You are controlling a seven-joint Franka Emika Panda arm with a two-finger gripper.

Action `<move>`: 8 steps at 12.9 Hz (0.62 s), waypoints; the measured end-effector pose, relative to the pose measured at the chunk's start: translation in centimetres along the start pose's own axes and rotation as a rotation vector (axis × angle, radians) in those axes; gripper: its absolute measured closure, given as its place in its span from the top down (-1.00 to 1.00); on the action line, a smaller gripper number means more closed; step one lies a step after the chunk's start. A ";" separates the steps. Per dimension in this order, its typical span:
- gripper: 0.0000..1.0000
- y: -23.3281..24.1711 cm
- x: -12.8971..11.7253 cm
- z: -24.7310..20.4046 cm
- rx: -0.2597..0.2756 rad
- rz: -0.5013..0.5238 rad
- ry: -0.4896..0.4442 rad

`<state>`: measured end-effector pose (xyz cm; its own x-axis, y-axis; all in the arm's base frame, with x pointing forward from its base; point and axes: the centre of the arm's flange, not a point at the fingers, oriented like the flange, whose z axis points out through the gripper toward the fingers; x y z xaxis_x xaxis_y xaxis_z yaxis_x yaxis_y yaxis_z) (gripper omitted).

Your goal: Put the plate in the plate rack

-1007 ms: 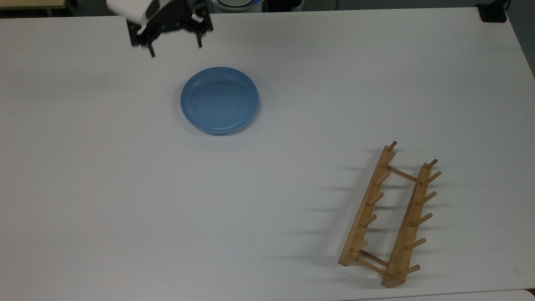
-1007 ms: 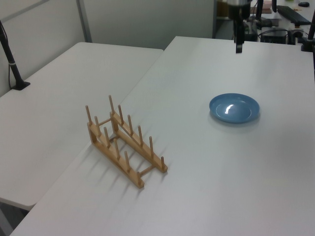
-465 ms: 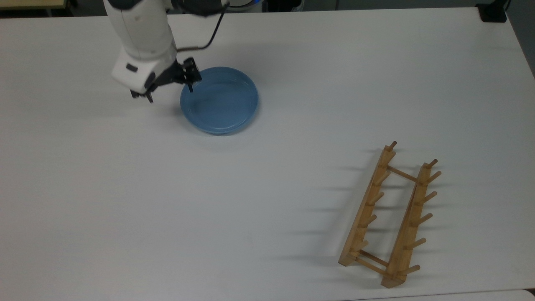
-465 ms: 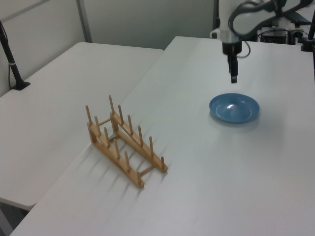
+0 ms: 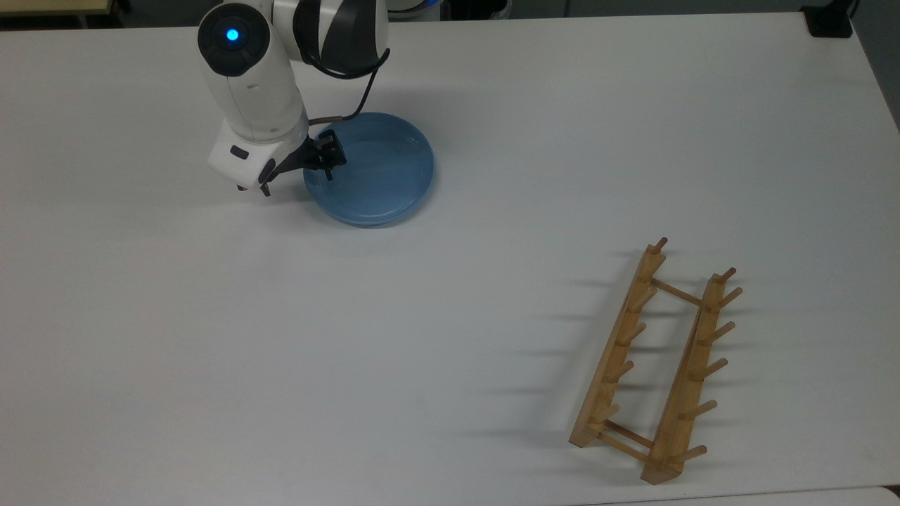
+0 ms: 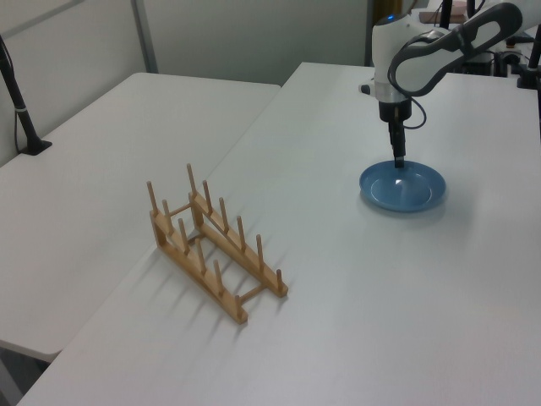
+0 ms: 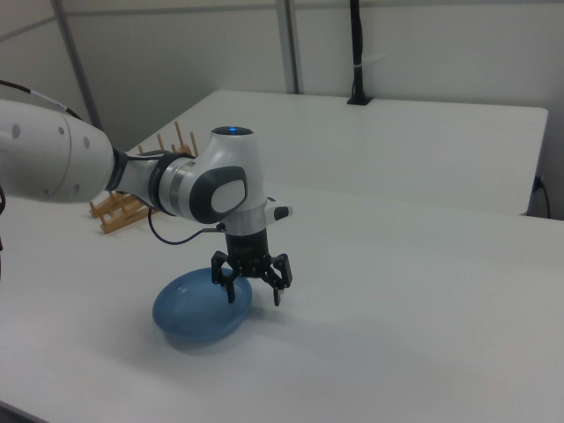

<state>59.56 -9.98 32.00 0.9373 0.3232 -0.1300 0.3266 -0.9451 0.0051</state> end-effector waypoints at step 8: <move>-0.59 -2.2 1.4 0.5 0.001 0.093 -0.004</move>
<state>60.11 -7.43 31.29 0.9632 0.2338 -0.1326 0.2379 -0.9712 0.0160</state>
